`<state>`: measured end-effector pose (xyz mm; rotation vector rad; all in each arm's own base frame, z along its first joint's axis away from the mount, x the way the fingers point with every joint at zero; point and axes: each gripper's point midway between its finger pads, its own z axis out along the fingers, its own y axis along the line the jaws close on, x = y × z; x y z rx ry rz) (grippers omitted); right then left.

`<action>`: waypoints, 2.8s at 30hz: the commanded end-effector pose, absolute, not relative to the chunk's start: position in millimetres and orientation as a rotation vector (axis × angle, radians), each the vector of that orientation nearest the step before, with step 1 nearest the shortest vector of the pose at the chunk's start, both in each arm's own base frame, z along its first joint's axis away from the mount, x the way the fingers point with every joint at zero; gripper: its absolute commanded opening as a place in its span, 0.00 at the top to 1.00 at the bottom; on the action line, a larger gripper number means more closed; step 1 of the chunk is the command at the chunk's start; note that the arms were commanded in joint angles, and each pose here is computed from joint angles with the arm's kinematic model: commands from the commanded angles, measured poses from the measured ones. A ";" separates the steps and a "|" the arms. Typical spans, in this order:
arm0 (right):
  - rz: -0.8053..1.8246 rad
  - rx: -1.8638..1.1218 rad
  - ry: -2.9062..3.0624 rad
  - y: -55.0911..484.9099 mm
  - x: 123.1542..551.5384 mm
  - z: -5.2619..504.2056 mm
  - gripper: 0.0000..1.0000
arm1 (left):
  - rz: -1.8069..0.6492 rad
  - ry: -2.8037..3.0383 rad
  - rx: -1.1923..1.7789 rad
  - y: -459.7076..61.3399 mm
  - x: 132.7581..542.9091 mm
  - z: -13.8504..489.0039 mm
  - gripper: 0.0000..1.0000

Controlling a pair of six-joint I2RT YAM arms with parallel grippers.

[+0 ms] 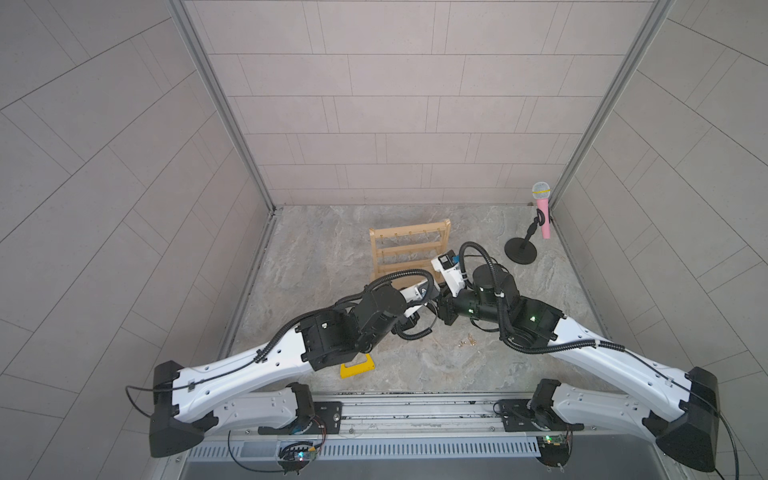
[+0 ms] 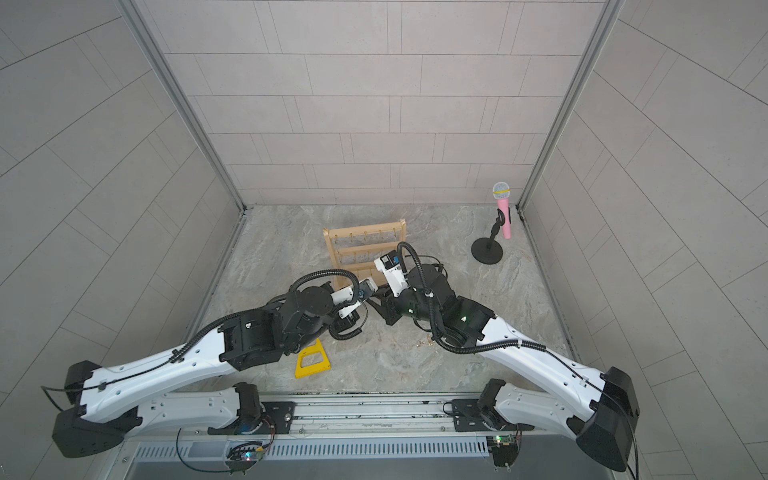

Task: Hang the necklace on the jewelry display stand
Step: Pick up the necklace from the center of the board.

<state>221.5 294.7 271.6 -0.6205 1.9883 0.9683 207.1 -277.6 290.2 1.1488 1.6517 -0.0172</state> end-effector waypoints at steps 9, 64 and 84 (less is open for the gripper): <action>1.000 -0.642 1.920 299.7 221.7 289.4 0.73 | -0.061 1.609 1.139 -279.9 202.9 303.4 1.00; 1.093 -0.719 1.886 298.3 224.6 297.2 0.70 | -0.069 1.624 1.140 -281.7 204.0 296.1 1.00; 1.079 -0.709 1.903 293.6 234.5 291.4 0.72 | -0.176 1.666 1.136 -282.6 205.9 291.3 1.00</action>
